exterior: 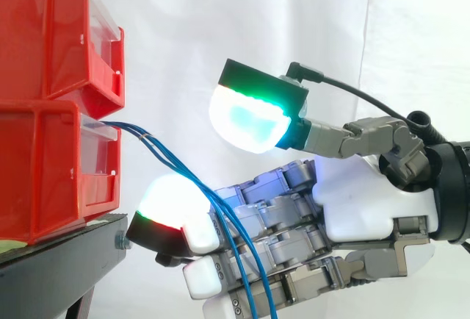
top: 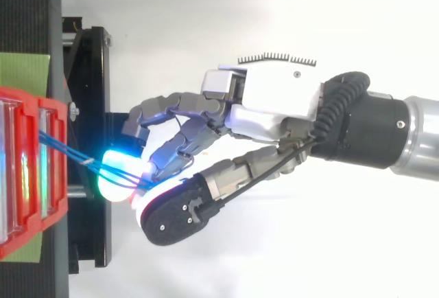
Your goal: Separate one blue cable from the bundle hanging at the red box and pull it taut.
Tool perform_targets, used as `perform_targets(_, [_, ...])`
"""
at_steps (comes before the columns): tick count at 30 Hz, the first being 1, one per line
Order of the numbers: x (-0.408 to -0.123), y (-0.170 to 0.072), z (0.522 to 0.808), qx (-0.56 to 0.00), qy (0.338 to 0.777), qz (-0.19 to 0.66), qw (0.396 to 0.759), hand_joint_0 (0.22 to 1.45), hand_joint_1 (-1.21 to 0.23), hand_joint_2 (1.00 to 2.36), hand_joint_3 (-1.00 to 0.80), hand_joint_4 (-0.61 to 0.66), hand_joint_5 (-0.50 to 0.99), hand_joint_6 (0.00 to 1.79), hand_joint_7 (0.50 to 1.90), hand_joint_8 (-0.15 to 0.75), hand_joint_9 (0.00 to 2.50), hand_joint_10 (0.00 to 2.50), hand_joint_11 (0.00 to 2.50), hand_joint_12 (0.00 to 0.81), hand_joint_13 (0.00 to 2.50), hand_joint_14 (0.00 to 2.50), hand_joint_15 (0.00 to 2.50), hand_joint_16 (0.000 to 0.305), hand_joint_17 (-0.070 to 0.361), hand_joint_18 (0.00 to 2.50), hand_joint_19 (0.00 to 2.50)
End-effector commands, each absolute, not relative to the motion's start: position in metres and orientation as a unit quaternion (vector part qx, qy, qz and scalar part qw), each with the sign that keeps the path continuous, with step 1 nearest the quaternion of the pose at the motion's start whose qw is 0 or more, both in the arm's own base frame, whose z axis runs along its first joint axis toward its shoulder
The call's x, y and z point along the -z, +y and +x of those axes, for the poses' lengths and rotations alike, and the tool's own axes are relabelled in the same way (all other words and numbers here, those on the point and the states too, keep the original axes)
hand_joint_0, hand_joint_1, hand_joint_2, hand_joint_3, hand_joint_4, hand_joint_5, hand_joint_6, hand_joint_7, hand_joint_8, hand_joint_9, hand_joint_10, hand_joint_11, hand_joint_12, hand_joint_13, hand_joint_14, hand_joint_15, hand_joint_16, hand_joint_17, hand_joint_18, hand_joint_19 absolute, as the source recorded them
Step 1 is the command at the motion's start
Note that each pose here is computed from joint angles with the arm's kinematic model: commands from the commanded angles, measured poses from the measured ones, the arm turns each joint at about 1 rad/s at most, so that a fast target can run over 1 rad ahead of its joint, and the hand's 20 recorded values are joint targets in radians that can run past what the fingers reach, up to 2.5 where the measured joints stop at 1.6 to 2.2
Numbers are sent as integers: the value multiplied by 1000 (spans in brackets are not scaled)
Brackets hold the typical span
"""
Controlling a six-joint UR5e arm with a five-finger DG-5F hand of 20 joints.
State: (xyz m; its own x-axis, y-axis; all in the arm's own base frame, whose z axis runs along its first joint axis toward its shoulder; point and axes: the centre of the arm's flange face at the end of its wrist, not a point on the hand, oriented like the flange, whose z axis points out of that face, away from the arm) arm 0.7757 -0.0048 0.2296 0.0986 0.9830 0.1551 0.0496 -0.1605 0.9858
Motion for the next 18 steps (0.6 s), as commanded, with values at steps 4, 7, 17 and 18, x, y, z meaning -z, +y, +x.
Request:
perform_targets(4, [-216,-1,782,-509,444,567,472,683,-677,1008,-410,307,-118,502,1193,381,927,12,472,311,862,13,363,30,67,642,261])
perform_targets(7, [-219,-1,783,-512,441,564,475,696,-655,1011,-366,264,-111,500,1305,387,946,15,496,313,874,13,370,30,67,657,263])
perform_targets(17, [-221,-2,783,-513,437,568,472,676,-671,1011,-357,250,-175,745,979,396,946,14,587,320,871,13,382,31,69,663,266])
perform_targets(18, [-224,-3,784,-515,434,568,472,674,-674,1011,-358,236,-180,764,967,394,945,16,594,321,871,14,382,31,69,664,267])
